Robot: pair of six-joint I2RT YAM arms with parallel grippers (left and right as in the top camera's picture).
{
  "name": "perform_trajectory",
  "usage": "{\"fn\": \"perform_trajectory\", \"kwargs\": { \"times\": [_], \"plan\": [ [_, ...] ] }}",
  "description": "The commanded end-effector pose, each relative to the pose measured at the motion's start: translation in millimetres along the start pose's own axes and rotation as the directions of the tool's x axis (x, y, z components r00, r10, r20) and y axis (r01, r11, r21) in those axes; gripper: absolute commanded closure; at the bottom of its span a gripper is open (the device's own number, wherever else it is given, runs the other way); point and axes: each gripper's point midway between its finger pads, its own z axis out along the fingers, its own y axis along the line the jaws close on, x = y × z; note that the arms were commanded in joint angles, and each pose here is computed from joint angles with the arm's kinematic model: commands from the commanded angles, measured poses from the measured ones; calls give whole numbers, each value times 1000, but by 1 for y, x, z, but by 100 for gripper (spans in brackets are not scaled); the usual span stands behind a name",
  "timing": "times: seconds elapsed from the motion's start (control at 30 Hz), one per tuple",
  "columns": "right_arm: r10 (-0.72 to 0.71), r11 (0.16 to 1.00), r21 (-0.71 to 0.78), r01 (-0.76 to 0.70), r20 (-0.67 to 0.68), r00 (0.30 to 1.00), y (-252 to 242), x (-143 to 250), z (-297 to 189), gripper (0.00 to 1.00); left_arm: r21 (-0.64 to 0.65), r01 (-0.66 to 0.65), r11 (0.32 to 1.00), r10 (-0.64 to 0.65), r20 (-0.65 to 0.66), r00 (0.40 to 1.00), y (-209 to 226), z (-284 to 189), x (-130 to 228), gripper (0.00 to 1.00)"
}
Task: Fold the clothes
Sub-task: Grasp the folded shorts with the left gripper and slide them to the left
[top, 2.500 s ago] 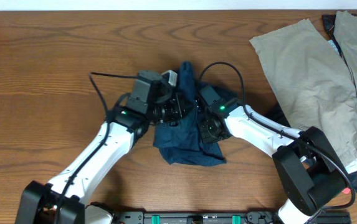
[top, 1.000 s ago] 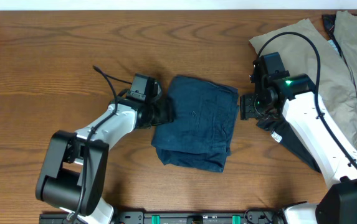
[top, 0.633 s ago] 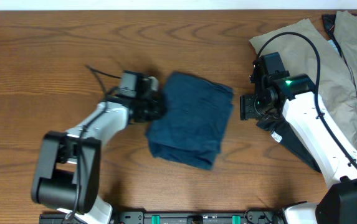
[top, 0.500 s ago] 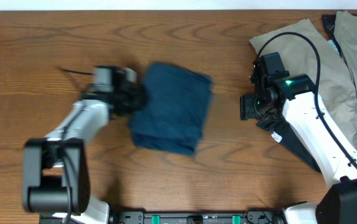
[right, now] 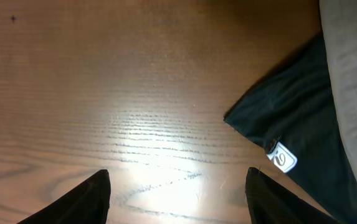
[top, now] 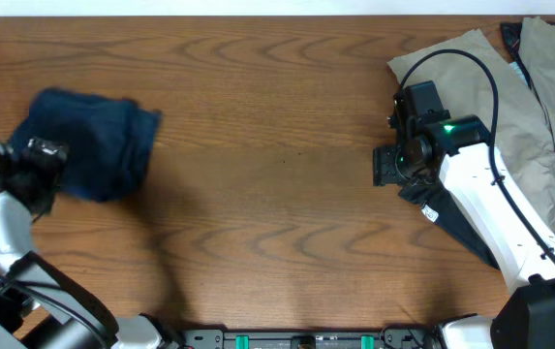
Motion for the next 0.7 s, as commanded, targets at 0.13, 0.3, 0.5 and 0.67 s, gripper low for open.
{"fn": "perform_trajectory", "kwargs": {
  "times": [0.13, 0.3, 0.5, 0.67],
  "plan": [
    [-23, 1000, -10, 23, -1, 1000, 6, 1, 0, 31, 74, -4, 997, 11, -94, 995, -33, 6, 30, 2],
    [-12, 999, -40, 13, 12, 1000, 12, -3, -1, 24, 150, -244, 958, 269, -181, 946, -78, 20, 84, 2],
    [86, 987, -136, -80, 36, 996, 26, -14, -2, 8, 253, -547, 798, 601, -272, 751, -127, 30, 187, 2],
    [109, 979, -177, -96, 66, 992, 20, -27, -4, 5, 176, -771, 612, 776, -320, 544, -124, 28, 262, 2]
  ]
}}
